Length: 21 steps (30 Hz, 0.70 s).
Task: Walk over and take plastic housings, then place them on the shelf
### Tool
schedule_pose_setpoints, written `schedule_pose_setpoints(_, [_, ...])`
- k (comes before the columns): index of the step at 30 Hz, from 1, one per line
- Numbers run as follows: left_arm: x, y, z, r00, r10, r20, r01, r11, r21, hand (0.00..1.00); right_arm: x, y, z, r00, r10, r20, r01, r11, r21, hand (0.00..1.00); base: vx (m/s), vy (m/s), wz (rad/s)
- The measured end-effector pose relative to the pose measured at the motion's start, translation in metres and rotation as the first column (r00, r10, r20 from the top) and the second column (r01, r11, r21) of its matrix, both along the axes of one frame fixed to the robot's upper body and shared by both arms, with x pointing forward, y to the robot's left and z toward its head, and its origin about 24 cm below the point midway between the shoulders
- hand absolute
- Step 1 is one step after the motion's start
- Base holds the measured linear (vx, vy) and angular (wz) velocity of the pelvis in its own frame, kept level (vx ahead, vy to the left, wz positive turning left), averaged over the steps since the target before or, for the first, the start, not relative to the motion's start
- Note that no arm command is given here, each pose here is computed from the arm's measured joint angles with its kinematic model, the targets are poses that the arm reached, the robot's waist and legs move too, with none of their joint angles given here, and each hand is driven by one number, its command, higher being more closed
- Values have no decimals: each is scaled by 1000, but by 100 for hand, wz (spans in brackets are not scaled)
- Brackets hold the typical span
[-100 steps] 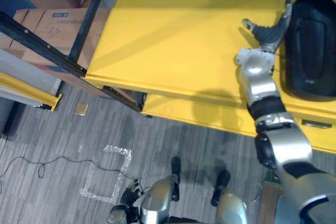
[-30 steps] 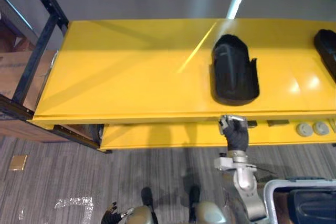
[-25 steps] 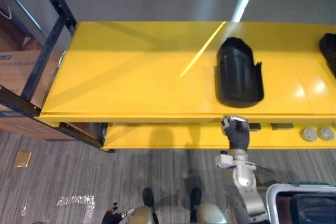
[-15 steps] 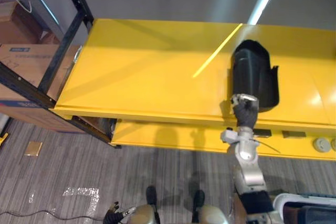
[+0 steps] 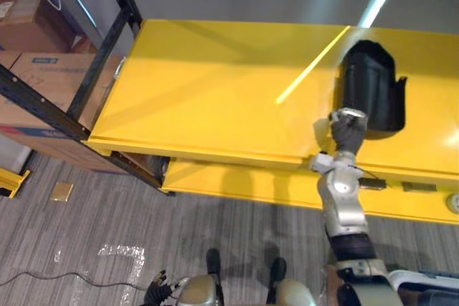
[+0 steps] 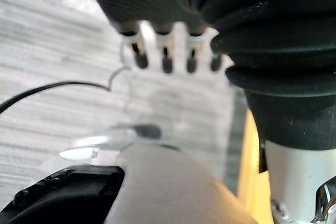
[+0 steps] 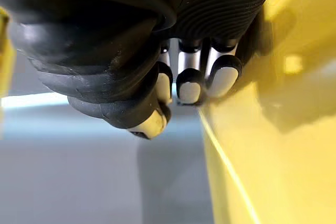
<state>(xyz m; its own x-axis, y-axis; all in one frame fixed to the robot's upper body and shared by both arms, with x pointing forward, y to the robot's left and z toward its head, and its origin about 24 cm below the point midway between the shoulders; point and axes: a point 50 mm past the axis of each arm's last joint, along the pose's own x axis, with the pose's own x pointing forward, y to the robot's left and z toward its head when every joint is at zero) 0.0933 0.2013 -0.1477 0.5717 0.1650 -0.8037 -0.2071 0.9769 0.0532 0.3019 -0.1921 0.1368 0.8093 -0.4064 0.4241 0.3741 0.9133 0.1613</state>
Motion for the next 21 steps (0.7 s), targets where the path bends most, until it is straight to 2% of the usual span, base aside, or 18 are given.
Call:
schedule_pose_setpoints(8, [1, 6, 2, 999, 27, 17, -27, 1000, 10, 0, -10, -1, 15, 998, -23, 64, 25, 999, -30, 100, 3, 1, -6])
schedule_pose_setpoints(15, [1, 8, 2, 999, 43, 20, -43, 999, 17, 0, -29, -9, -9, 996, -82, -45, 81, 997, -18, 100, 2, 2, -3])
schedule_pose_setpoints(21, [2, 9, 3, 998, 51, 28, -51, 998, 21, 0, -31, -10, -12, 995, -87, -58, 86, 996, -18, 100, 0, 0, 0])
